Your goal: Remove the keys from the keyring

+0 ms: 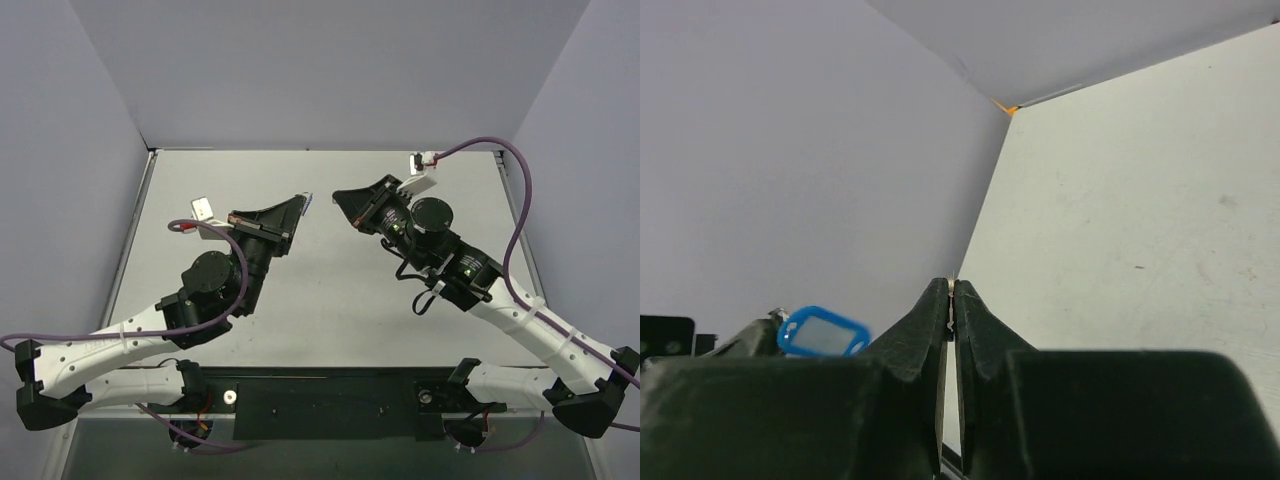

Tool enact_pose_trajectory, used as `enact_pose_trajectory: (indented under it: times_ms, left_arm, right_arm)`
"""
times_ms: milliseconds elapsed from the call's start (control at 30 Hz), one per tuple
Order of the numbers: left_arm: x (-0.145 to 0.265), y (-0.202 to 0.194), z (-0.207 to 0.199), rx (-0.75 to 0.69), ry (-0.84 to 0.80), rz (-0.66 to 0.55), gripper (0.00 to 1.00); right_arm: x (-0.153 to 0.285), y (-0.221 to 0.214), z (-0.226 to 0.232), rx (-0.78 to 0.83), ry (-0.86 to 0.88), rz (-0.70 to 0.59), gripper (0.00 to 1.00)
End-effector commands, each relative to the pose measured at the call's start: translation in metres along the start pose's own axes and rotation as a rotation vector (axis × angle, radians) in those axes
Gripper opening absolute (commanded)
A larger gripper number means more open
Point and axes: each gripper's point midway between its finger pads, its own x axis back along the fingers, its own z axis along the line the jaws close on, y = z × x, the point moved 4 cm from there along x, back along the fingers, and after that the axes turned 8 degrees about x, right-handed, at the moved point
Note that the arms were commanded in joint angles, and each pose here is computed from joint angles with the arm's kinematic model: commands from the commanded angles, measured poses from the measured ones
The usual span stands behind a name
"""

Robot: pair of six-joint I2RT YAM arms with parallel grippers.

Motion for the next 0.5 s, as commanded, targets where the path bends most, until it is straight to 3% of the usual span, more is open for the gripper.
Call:
enact_pose_trajectory:
  times_ms: [0, 267, 467]
  left_arm:
    - [0.003, 0.015, -0.026, 0.041, -0.035, -0.036, 0.00]
    - [0.011, 0.028, -0.017, -0.041, -0.013, -0.053, 0.00]
    - [0.016, 0.046, -0.001, -0.321, 0.074, -0.023, 0.00]
  right_arm:
    - [0.008, 0.016, -0.006, 0.065, -0.061, -0.055, 0.00]
    - [0.022, 0.020, -0.020, 0.122, -0.125, -0.044, 0.00]
    - [0.040, 0.004, -0.049, 0.204, -0.227, 0.044, 0.00]
